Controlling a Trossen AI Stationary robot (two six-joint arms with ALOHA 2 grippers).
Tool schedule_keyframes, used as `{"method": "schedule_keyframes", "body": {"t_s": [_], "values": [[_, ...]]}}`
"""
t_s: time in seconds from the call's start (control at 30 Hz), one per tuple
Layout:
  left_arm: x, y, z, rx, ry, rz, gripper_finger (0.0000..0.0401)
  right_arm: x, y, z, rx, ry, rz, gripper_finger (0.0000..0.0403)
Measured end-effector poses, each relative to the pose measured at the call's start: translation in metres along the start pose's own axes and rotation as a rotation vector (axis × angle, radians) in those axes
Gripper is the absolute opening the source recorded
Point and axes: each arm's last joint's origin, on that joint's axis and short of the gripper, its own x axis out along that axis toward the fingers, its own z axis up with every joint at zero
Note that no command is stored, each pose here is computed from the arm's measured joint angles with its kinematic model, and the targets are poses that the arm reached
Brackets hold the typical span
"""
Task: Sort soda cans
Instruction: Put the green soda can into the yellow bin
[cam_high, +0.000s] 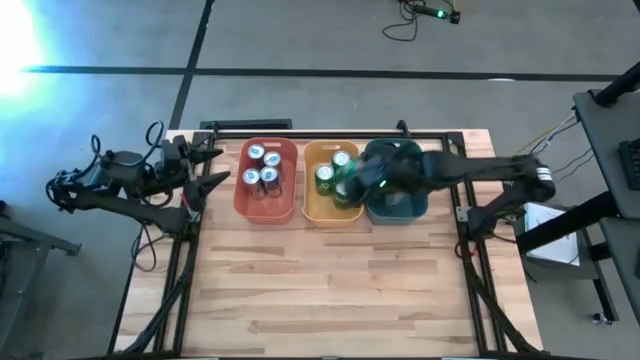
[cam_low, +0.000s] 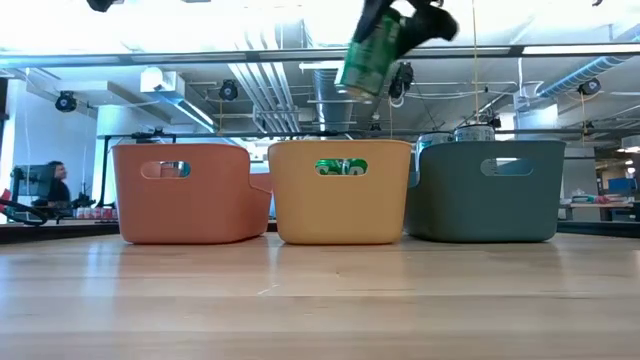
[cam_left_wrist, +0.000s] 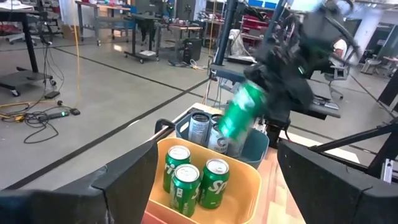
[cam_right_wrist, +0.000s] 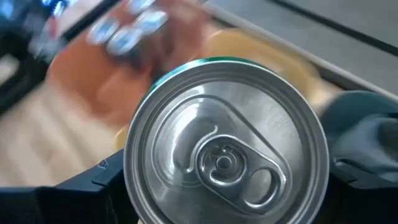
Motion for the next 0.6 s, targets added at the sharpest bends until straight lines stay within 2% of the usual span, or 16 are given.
{"method": "schedule_keyframes", "body": {"t_s": [0.13,0.27,0.37,0.6], "values": [[0.0,0.0,0.0,-0.009,-0.001,-0.005,0.0316,0.017,0.039,-0.016,-0.177,0.059,0.066,0.0295],[0.0,0.0,0.0,-0.01,-0.001,-0.005,0.0316,0.043,0.063,-0.022,-0.291,0.099,0.082,0.0296],[0.0,0.0,0.001,-0.012,-0.004,-0.005,0.0316,0.065,0.071,-0.025,-0.353,0.128,0.053,0.0296],[-0.001,0.0,0.005,-0.034,-0.04,-0.006,0.0316,0.112,0.074,-0.029,-0.381,0.201,0.006,0.0297]]}}
